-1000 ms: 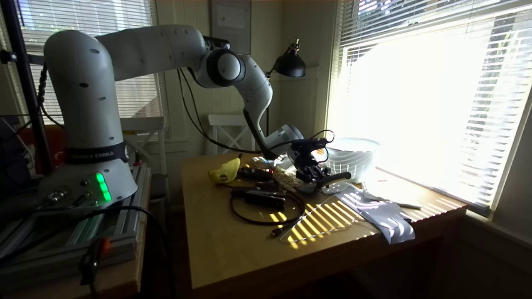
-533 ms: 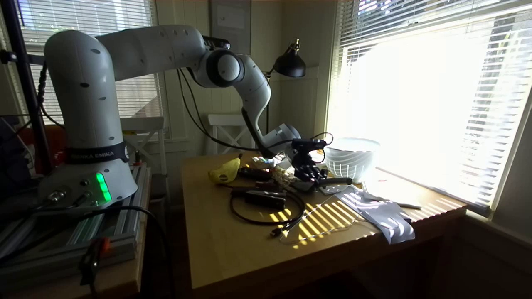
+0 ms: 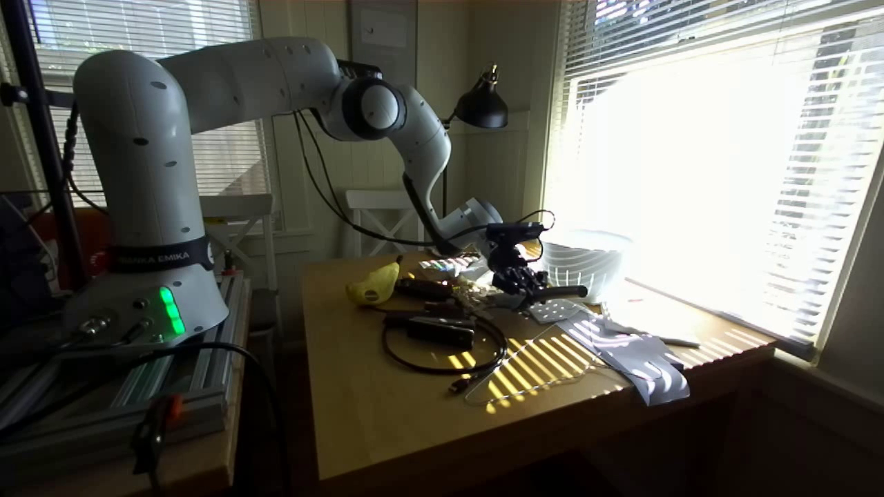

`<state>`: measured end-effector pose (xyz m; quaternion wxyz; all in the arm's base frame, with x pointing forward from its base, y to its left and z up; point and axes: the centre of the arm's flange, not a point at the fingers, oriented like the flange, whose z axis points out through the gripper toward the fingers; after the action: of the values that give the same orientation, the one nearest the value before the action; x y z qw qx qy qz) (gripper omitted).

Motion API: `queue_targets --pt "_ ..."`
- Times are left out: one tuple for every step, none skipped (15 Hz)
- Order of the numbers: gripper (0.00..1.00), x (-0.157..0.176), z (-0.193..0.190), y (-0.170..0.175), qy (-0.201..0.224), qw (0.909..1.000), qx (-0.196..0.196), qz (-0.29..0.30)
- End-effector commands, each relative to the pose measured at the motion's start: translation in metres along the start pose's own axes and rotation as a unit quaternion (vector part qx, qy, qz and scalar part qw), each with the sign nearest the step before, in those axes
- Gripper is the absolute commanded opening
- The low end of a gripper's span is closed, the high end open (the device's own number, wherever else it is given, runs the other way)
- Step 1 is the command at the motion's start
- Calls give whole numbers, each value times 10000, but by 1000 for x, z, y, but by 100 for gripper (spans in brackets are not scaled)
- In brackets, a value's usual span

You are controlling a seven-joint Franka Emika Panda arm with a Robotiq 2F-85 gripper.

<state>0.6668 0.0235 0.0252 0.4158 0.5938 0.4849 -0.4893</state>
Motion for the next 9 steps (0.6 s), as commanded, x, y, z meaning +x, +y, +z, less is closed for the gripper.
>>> queue_targets --pt "6 -19 -4 -1 11 9996 -24 296" --pt "6 -21 -5 0 42 9995 -23 306" --pt "6 -22 -6 0 71 9996 -45 263" --pt "6 -23 -7 -1 106 9997 -67 224" --pt "6 -24 -7 -1 132 9997 -85 162" --pt "6 -24 -6 -2 134 9998 -115 106" --pt "6 -25 -6 -2 147 9998 -145 65" --pt "6 -26 -7 -2 151 9997 -168 41" --pt "6 -26 -7 -2 159 9997 -185 32"
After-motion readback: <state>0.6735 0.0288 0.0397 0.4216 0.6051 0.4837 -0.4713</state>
